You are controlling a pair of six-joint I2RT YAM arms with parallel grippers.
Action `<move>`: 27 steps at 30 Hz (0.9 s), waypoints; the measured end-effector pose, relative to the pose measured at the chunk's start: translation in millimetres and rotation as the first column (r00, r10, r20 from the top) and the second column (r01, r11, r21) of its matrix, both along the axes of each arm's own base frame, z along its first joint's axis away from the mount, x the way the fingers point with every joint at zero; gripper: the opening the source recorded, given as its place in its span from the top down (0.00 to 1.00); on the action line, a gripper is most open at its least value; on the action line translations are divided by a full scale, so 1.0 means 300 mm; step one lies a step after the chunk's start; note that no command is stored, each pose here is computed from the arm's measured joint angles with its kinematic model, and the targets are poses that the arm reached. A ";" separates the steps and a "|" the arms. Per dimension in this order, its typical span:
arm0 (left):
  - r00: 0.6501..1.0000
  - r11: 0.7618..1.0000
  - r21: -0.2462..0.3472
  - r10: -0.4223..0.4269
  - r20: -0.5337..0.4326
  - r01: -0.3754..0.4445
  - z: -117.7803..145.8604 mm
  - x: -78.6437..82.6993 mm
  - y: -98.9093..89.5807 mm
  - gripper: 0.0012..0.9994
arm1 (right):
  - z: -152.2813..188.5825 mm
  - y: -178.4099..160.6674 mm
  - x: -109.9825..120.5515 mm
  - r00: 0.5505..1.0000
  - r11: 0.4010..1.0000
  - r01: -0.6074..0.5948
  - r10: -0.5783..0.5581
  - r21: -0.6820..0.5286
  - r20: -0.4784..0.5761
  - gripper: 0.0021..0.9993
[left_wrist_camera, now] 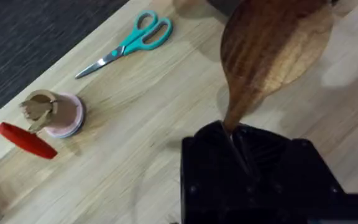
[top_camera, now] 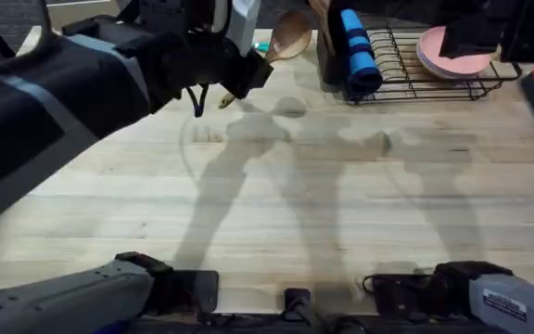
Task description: Pick up the spoon on the table one by one and put them onto the rack
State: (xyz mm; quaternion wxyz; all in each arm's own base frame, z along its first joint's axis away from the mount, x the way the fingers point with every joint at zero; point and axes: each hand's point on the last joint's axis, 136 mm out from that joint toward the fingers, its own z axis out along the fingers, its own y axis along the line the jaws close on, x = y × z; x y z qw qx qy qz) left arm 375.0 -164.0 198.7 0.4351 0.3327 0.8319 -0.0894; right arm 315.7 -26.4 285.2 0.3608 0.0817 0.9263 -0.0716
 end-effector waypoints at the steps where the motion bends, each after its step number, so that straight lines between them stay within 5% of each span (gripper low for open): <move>1: 1.000 1.000 -0.008 -0.004 0.001 0.004 0.003 0.000 -0.004 0.96 | 0.000 0.000 0.000 1.000 1.000 0.000 0.000 0.000 0.000 0.00; 11: 0.999 0.993 -0.121 -0.022 -0.045 0.017 -0.012 0.025 -0.064 0.96 | 0.000 0.000 0.000 1.000 1.000 0.000 0.000 0.000 0.000 0.00; 17: 0.993 0.983 -0.179 -0.049 -0.108 0.029 -0.036 0.092 -0.129 0.96 | 0.000 0.000 0.000 1.000 1.000 0.000 0.000 0.000 0.000 0.00; 27: 0.991 0.956 -0.264 -0.136 0.003 0.132 0.103 0.203 -0.349 0.96 | 0.000 0.000 0.000 1.000 1.000 0.000 0.000 0.000 0.000 0.00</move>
